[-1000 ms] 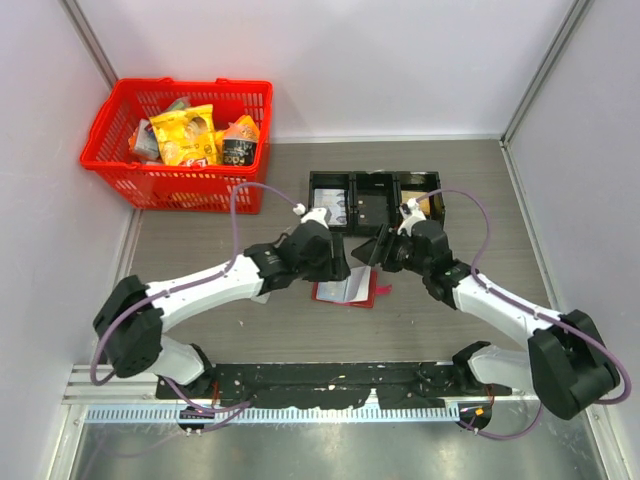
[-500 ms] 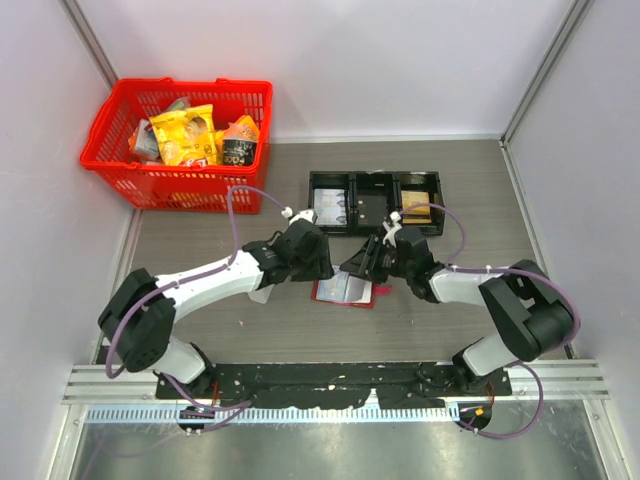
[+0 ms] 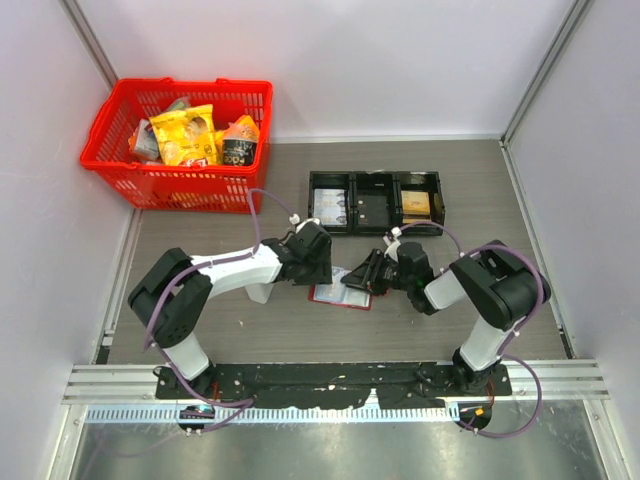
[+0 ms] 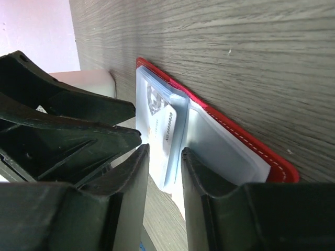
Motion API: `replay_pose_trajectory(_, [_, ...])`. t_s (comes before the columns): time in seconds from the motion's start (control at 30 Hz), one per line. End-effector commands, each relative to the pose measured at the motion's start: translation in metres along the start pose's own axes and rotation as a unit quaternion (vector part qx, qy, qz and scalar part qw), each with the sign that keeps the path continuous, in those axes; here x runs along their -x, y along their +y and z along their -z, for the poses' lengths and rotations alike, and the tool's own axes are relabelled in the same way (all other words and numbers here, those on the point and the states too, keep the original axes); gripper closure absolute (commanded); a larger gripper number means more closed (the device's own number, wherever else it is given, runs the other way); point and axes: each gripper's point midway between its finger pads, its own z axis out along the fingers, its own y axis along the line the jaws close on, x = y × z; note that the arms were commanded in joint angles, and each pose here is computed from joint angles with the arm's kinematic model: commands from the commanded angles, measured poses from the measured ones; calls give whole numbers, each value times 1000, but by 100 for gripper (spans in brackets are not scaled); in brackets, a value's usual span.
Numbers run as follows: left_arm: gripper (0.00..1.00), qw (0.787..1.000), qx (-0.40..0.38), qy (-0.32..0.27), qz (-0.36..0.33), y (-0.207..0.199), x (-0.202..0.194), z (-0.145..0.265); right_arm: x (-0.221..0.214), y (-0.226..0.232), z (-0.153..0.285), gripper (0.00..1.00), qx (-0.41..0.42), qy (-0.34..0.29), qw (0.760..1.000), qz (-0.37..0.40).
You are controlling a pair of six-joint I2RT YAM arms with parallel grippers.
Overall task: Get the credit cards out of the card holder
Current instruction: Open the card holder at the center of the board.
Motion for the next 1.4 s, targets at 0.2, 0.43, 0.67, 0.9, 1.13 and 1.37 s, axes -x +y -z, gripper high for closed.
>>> replay_pose_trajectory(0.2, [62,999,-19,20,18,1,-18,-7,-4,10,1,71,63,1,998,-11])
replay_pose_trajectory(0.43, [67,999,-33,28,25,-7,-28,-6,-4,16,1,75,79,3,997,-4])
replay_pose_trajectory(0.67, [74,998,-38,34,28,-12,-32,-7,-4,21,3,80,94,5,996,2])
replay_pose_trajectory(0.9, [78,998,-53,38,25,-24,-36,-7,-4,28,5,91,106,6,994,18])
replay_pose_trajectory(1.13, [94,996,-65,54,33,-31,-47,-8,0,15,5,81,69,-10,997,15])
replay_pose_trajectory(1.37, [98,994,-79,62,43,-32,-53,-3,3,-5,9,78,-4,-14,998,58])
